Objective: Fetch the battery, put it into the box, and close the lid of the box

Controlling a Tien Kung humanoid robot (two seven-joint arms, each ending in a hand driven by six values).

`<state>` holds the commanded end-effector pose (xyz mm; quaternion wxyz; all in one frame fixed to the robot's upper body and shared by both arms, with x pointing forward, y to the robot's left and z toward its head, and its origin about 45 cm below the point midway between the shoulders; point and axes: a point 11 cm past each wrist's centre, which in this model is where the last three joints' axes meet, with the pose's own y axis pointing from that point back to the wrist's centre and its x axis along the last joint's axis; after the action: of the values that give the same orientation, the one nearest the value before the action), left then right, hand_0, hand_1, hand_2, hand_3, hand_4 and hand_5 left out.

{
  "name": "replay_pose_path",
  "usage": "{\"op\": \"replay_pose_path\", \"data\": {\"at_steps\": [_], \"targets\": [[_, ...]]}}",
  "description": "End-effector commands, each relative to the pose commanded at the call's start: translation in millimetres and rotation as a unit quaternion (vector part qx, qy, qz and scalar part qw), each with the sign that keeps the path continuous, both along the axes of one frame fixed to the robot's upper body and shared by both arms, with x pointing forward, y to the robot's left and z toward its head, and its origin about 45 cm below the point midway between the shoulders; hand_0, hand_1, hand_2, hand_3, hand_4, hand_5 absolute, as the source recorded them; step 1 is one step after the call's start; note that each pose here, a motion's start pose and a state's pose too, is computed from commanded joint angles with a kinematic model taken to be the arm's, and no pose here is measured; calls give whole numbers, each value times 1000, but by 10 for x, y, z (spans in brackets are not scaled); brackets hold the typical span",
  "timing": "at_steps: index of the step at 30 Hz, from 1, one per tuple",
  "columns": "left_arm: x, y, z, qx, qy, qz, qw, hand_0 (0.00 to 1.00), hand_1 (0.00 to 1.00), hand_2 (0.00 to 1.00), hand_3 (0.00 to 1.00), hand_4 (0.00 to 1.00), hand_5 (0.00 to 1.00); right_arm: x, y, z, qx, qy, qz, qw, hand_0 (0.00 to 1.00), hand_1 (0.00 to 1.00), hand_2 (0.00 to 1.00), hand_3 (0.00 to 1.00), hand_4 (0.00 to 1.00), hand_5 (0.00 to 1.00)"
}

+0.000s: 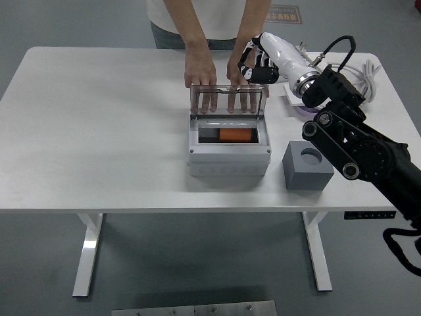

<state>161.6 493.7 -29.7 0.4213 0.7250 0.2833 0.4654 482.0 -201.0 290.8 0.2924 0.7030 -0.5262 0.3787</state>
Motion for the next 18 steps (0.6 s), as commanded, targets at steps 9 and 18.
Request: {"op": "replay_pose_path", "data": {"at_steps": [9, 18], "targets": [[25, 6, 13, 1, -1, -3, 1000, 632, 698, 573, 541, 500, 2, -1, 56, -70, 22, 3, 4, 1000, 662, 597, 615, 556, 899, 836], [47, 1, 19, 1, -2, -5, 1000, 632, 698, 573, 541, 500, 2, -20, 131, -172, 24, 13, 8, 1000, 748, 639, 643, 600, 955, 969]]}}
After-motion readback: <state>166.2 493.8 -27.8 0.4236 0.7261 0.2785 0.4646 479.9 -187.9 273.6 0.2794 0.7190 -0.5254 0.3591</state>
